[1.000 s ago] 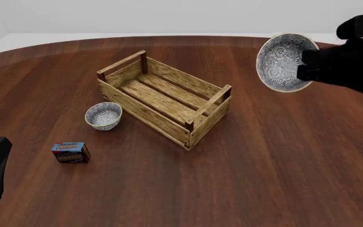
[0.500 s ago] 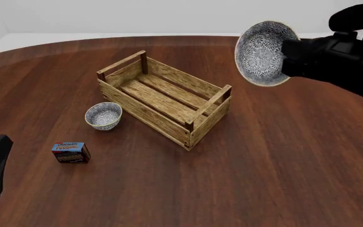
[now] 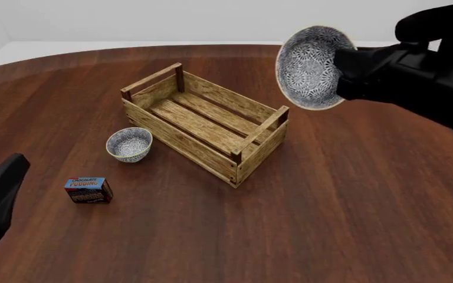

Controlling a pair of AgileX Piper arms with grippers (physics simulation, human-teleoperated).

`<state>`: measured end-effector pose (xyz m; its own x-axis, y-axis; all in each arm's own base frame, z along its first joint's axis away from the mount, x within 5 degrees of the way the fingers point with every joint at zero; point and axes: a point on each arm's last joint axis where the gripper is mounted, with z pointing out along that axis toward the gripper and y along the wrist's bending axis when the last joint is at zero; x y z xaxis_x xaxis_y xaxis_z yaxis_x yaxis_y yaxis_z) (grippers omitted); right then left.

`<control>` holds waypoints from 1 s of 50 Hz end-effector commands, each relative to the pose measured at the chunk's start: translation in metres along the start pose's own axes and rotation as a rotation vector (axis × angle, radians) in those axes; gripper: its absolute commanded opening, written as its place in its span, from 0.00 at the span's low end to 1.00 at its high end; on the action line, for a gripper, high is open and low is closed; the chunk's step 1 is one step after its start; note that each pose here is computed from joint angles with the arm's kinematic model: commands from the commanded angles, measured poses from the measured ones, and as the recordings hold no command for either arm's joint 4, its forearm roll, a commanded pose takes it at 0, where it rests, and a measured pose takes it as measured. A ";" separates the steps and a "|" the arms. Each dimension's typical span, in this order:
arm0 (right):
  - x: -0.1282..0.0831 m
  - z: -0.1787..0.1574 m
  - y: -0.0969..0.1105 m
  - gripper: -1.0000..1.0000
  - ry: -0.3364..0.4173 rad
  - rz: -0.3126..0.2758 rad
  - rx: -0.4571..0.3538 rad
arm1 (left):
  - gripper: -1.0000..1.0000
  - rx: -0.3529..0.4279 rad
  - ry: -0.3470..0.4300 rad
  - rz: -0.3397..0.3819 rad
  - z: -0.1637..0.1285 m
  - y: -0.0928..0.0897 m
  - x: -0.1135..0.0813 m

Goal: Stack the right bowl on the left bowl and place them in the tray.

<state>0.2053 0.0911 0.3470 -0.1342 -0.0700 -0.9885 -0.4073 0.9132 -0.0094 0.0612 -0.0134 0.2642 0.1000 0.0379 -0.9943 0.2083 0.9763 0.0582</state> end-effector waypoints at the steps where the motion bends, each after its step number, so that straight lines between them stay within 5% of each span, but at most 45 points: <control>1: -0.001 0.003 0.004 0.00 -0.007 0.015 -0.017 | 1.00 0.095 -0.009 0.025 0.021 -0.007 -0.015; 9: 0.003 0.007 0.006 0.00 0.003 0.007 -0.024 | 1.00 0.258 0.011 -0.005 0.048 -0.027 -0.022; 26: 0.011 0.017 0.007 0.00 0.025 -0.008 -0.029 | 1.00 0.338 -0.029 0.025 0.073 -0.043 -0.059; 50: 0.014 0.022 0.007 0.00 0.036 -0.011 -0.027 | 1.00 0.459 -0.010 0.020 0.120 -0.083 -0.071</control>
<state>0.2188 0.1042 0.3292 -0.1571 -0.1140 -0.9810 -0.4367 0.8990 -0.0346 0.1384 -0.1030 0.3354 0.1290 0.0525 -0.9903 0.5860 0.8015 0.1188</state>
